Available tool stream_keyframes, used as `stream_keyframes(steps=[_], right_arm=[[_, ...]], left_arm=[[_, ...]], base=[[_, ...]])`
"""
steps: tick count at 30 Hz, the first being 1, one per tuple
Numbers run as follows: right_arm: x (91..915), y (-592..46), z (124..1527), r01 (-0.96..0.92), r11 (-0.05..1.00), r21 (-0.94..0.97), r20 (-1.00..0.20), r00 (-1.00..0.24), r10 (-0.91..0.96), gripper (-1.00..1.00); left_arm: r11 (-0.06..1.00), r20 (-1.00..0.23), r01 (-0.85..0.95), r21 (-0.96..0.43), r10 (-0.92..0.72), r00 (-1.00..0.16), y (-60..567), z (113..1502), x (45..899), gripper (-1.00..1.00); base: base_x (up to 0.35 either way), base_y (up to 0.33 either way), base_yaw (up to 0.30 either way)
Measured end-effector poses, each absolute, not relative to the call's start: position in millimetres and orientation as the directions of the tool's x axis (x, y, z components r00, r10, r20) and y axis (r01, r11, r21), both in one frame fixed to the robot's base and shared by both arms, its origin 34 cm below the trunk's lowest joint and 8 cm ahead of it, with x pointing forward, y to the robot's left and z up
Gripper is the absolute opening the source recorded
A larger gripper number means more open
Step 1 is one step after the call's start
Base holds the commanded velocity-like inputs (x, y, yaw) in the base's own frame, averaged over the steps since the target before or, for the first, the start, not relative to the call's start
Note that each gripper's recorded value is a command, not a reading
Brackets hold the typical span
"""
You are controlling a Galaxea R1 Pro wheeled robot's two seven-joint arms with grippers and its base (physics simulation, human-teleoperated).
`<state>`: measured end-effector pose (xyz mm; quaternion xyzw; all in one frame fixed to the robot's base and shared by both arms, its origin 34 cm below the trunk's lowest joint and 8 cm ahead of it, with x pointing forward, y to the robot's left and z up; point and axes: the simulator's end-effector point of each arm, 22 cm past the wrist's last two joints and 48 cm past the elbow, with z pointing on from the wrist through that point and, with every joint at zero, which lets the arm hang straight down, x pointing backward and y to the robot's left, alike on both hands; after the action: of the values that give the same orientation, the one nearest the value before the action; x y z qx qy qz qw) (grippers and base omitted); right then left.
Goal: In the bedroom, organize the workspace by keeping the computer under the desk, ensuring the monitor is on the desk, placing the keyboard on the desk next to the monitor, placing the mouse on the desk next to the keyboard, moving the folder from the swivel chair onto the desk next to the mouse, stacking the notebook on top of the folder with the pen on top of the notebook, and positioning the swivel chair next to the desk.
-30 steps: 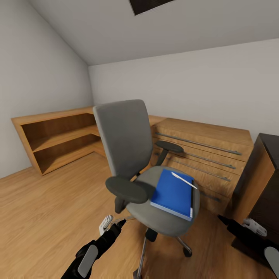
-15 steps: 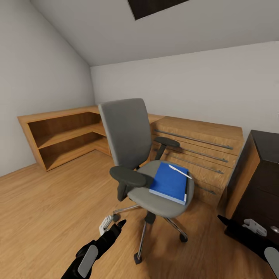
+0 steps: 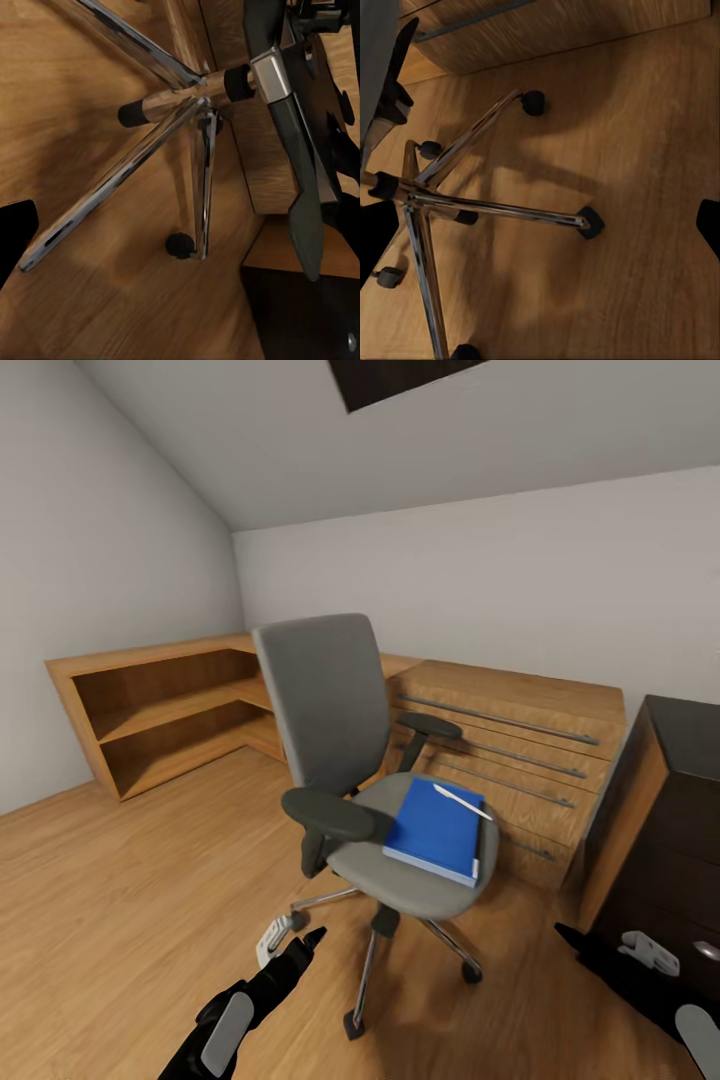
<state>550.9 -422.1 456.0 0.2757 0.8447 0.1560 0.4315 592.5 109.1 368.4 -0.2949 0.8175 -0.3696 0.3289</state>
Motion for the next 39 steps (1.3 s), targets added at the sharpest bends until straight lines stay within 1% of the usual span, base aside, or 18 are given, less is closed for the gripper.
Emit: stream_keyframes(steps=[11, 18, 21, 22, 24, 25, 28, 34, 39], right_arm=[[550, -420, 455, 0.327, 0.804, 0.497, -0.643, -0.482, 0.594, 1.0], [551, -412, 454, 0.313, 0.81, 0.496, -0.641, -0.498, 0.585, 1.0], [552, -401, 456, 0.284, 0.829, 0.481, -0.65, -0.519, 0.555, 1.0], [552, -394, 459, 0.256, 0.86, 0.442, -0.672, -0.54, 0.506, 1.0], [551, -393, 464, 0.245, 0.874, 0.419, -0.683, -0.549, 0.482, 1.0], [549, -393, 466, 0.229, 0.9, 0.372, -0.704, -0.563, 0.434, 1.0], [547, -392, 473, 0.207, 0.931, 0.302, -0.725, -0.583, 0.365, 1.0], [544, -390, 484, 0.178, 0.958, 0.224, -0.731, -0.62, 0.286, 1.0], [545, -388, 494, 0.17, 0.963, 0.209, -0.725, -0.634, 0.27, 1.0]], left_arm=[[0.552, -0.316, -0.239, -0.799, -0.724, -0.613, 107, 367, 590, 1.0], [0.55, -0.291, -0.271, -0.79, -0.725, -0.624, 106, 351, 570, 1.0], [0.547, -0.285, -0.274, -0.791, -0.725, -0.627, 105, 351, 564, 1.0], [0.546, -0.279, -0.278, -0.79, -0.725, -0.63, 104, 351, 561, 1.0], [0.545, -0.278, -0.28, -0.79, -0.725, -0.63, 104, 355, 561, 1.0], [0.545, -0.276, -0.281, -0.79, -0.725, -0.631, 104, 356, 561, 1.0], [0.546, -0.275, -0.283, -0.788, -0.725, -0.632, 104, 362, 561, 1.0], [0.551, -0.276, -0.288, -0.783, -0.723, -0.633, 105, 373, 562, 1.0], [0.561, -0.278, -0.301, -0.771, -0.721, -0.635, 108, 380, 563, 1.0]], base=[[-0.187, -0.212, 0.0], [-0.096, -0.084, -0.04], [-0.026, -0.023, -0.195], [-0.012, -0.01, -0.251], [-0.01, -0.008, -0.259], [-0.006, -0.005, -0.273], [-0.004, -0.003, -0.281], [-0.002, -0.001, -0.287], [0.0, 0.0, -0.266]])
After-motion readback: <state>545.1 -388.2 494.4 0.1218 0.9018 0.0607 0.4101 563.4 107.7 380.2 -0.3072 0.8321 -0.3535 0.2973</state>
